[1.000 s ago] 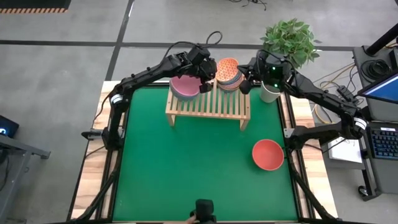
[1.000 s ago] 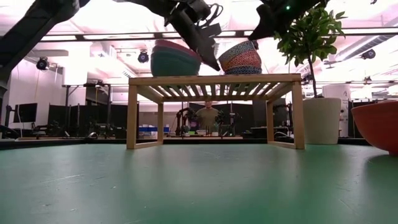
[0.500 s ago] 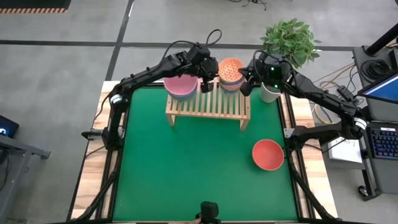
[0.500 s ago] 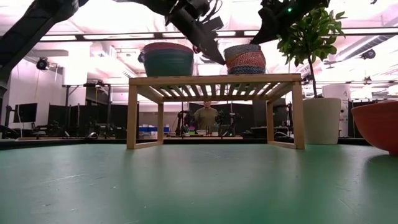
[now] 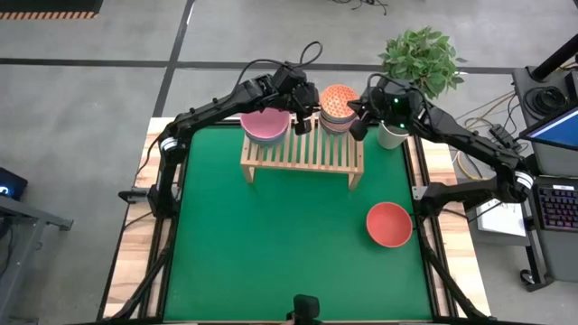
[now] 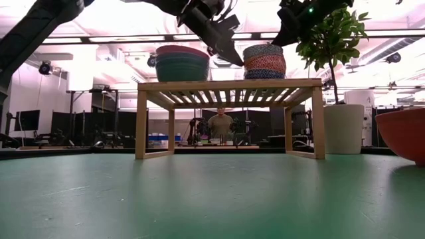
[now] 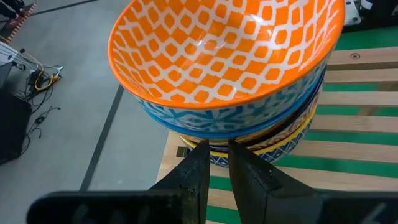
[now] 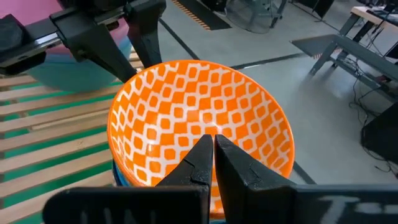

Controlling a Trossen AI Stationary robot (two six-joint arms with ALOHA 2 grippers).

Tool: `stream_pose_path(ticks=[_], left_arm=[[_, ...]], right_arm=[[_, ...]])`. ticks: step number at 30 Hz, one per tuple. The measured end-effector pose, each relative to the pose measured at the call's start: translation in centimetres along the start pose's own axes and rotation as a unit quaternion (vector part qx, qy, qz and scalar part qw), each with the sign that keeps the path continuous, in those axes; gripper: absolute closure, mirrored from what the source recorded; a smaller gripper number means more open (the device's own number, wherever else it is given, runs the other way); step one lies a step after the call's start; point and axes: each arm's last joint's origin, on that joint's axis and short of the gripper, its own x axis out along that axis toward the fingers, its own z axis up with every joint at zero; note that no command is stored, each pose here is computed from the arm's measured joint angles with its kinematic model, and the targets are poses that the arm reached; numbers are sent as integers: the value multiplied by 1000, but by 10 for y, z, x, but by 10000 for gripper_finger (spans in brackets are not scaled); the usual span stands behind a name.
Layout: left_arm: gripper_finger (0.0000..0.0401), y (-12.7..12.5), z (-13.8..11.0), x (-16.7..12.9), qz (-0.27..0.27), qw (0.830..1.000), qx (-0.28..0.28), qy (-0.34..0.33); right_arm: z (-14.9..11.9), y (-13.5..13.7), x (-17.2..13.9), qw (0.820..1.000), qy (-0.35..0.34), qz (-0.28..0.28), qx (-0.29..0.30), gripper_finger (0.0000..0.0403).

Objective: Place and stack bowls onto a shelf
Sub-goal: Adjust the stacked patterned bowls on the shelf

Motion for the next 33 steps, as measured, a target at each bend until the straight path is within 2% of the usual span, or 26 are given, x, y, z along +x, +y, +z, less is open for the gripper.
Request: stream_pose_path(ticks=[13, 23, 27, 29, 31, 33], left_arm=[[359, -2, -4, -5, -12, 1000, -6, 25], [359, -5, -6, -18, -22, 998, -12, 53], [359, -4, -2, -26, -20, 999, -12, 48], [359, -5, -2, -33, -23, 998, -12, 52], [359, -8, -1, -44, -38, 997, -14, 60], [361, -14, -1, -56, -86, 994, -20, 56]], right_arm=[[2, -1, -34, 1000, -15, -3, 21, 394], [-4, 5, -39, 999, 19, 16, 33, 394], [-2, 10, -45, 999, 6, 28, 26, 394], [-1, 13, -50, 999, -5, 44, 10, 394], [-6, 16, -55, 996, -16, 85, -5, 394], [-16, 21, -61, 989, -32, 145, -21, 394]])
